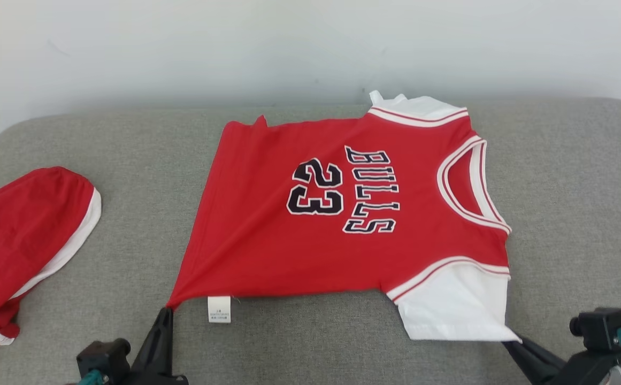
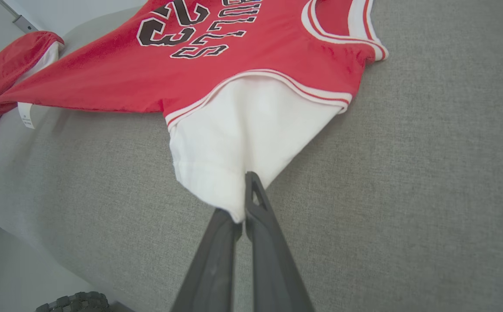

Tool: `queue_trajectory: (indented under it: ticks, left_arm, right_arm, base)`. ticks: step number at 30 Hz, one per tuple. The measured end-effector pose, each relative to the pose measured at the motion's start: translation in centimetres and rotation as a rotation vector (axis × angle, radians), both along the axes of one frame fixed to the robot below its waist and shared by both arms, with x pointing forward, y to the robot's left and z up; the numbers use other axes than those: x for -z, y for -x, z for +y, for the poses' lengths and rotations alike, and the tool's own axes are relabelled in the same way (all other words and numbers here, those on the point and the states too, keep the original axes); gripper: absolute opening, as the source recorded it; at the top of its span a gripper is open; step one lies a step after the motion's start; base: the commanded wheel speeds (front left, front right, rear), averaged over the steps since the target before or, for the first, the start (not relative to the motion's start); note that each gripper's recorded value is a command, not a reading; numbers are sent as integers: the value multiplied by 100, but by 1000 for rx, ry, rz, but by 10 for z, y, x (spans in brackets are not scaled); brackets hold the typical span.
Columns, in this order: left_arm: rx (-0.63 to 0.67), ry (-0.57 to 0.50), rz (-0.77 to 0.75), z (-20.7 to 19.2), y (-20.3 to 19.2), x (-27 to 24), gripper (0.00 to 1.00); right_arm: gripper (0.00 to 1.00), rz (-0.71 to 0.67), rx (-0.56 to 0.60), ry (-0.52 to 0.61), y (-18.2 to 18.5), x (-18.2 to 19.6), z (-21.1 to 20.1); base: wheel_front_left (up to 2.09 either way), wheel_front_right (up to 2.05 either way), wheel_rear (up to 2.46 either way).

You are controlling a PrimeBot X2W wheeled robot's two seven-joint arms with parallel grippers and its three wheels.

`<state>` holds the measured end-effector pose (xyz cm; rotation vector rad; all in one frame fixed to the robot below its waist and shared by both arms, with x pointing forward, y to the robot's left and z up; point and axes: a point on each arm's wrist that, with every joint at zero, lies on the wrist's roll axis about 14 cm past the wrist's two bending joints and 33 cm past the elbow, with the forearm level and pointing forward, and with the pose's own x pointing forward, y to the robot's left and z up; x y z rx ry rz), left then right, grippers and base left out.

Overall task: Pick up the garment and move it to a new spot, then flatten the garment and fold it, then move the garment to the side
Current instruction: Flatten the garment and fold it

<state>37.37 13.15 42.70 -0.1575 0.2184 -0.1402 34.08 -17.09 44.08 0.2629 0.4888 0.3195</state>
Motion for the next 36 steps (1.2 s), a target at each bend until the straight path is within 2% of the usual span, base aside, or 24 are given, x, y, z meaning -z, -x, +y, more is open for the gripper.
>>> queue_trajectory:
  ticks: [15,36]
  left_arm:
    - [44,20,41,-13,28,12,0]
    - [18,8,106,-2,47,32,0]
  right_arm:
    - [0,283,-54,-29,64,36,-5]
    - [0,433,-77,-45,77,49,-3]
  base:
    - [0,0,0]
    - [0,0,0]
